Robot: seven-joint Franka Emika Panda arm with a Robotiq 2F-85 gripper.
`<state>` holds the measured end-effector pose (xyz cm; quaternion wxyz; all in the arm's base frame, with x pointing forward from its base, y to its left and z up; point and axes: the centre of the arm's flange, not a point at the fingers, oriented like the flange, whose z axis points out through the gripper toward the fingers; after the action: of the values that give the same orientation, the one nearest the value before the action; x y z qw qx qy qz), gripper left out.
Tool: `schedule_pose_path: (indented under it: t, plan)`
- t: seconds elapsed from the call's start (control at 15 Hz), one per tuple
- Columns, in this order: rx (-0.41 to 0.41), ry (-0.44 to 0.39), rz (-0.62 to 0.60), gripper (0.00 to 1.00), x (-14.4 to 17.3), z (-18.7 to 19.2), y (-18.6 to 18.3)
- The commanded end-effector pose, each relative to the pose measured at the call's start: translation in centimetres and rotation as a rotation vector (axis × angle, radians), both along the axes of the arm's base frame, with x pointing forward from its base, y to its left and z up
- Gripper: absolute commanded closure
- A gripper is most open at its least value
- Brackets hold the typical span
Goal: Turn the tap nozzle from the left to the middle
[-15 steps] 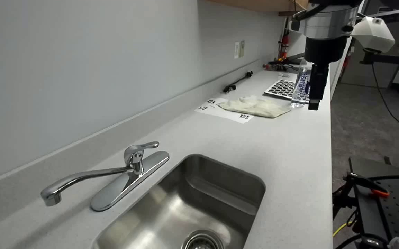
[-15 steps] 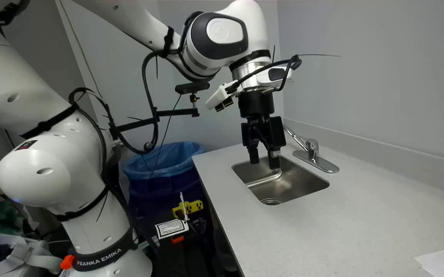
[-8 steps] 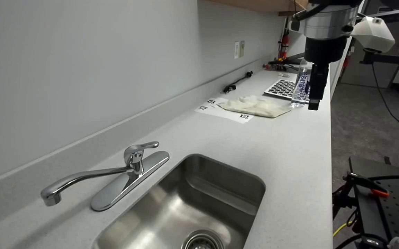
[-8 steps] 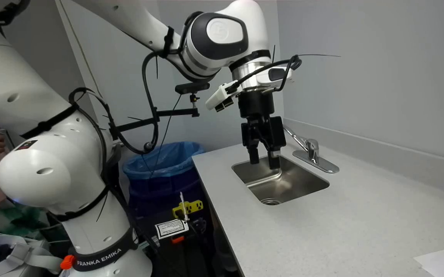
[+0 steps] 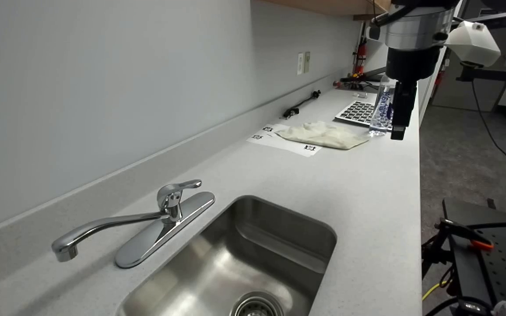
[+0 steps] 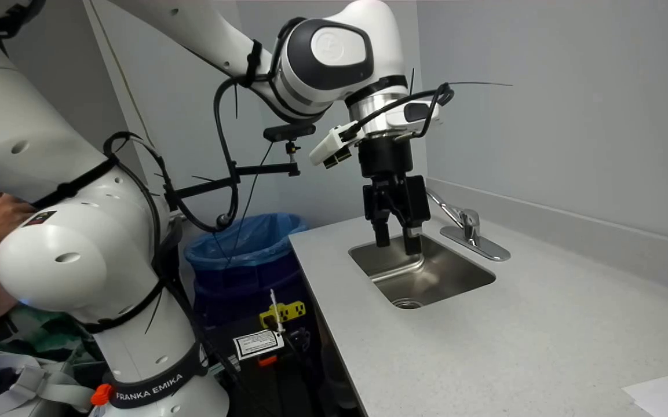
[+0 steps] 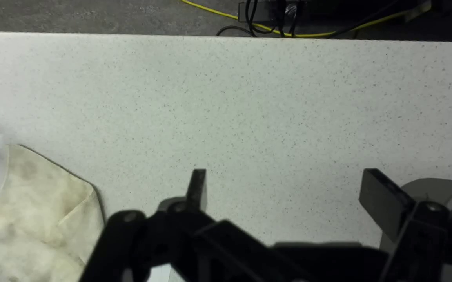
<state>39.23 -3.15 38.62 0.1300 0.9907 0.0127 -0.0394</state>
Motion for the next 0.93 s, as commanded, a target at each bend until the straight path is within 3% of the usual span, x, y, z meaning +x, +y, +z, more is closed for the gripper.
schedule_pose_path:
  t: [0.0, 0.87]
  plan:
    - [0.0, 0.0, 0.0, 0.0, 0.0, 0.0, 0.0]
    - [0.016, -0.011, 0.016, 0.0, 0.09, -0.08, 0.02]
